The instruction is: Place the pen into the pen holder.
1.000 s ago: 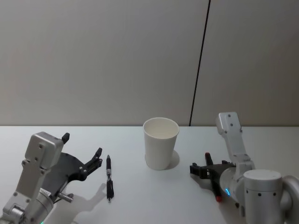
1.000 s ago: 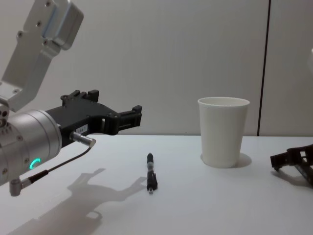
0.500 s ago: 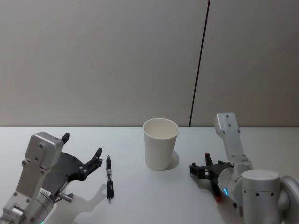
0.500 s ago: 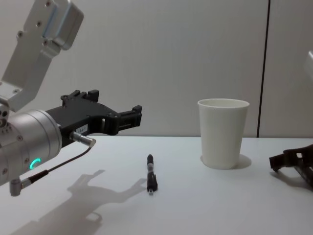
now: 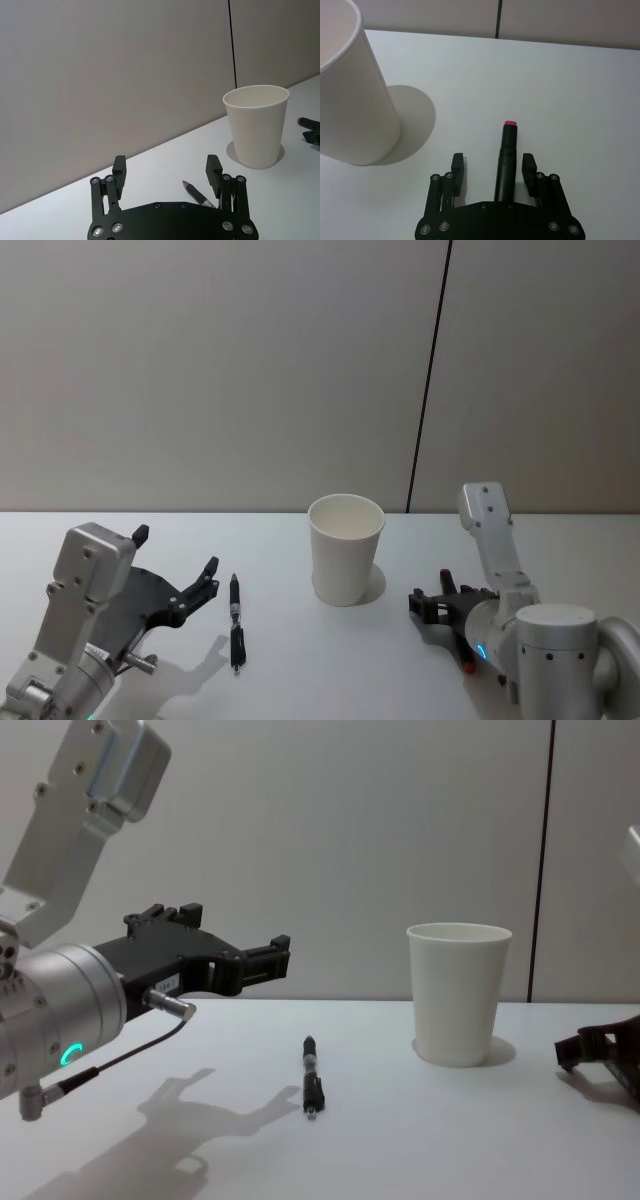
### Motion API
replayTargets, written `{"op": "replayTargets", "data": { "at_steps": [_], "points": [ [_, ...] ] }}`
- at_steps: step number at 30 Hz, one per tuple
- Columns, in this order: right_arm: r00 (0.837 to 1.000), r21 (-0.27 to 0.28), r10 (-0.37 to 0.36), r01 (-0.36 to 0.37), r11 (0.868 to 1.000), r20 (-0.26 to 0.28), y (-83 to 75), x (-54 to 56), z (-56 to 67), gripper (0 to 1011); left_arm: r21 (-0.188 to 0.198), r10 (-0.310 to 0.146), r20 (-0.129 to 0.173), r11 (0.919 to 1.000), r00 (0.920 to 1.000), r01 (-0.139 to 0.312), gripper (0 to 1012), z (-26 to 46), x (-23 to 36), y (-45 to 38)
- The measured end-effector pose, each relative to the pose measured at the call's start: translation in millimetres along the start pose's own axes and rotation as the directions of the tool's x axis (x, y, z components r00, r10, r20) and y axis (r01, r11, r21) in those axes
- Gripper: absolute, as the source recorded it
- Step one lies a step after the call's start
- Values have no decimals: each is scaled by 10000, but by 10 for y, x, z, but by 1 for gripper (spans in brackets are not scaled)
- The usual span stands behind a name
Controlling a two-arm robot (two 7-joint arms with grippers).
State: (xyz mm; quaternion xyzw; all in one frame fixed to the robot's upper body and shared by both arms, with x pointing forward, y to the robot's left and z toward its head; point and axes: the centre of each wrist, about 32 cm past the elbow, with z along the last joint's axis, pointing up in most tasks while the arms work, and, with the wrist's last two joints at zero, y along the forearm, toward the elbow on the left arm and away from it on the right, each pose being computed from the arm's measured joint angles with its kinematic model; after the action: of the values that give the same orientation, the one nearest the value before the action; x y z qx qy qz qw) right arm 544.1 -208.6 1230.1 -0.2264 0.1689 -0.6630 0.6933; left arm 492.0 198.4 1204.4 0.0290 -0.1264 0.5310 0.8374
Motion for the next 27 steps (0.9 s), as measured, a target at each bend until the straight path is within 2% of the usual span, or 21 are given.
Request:
{"op": "replayTargets", "data": {
  "at_steps": [27],
  "points": [
    [10000,-35,-13,13,10000,5,8,0,-11,554,-1,0,0,10000,10000,0,1002,0,0,0]
  ]
}}
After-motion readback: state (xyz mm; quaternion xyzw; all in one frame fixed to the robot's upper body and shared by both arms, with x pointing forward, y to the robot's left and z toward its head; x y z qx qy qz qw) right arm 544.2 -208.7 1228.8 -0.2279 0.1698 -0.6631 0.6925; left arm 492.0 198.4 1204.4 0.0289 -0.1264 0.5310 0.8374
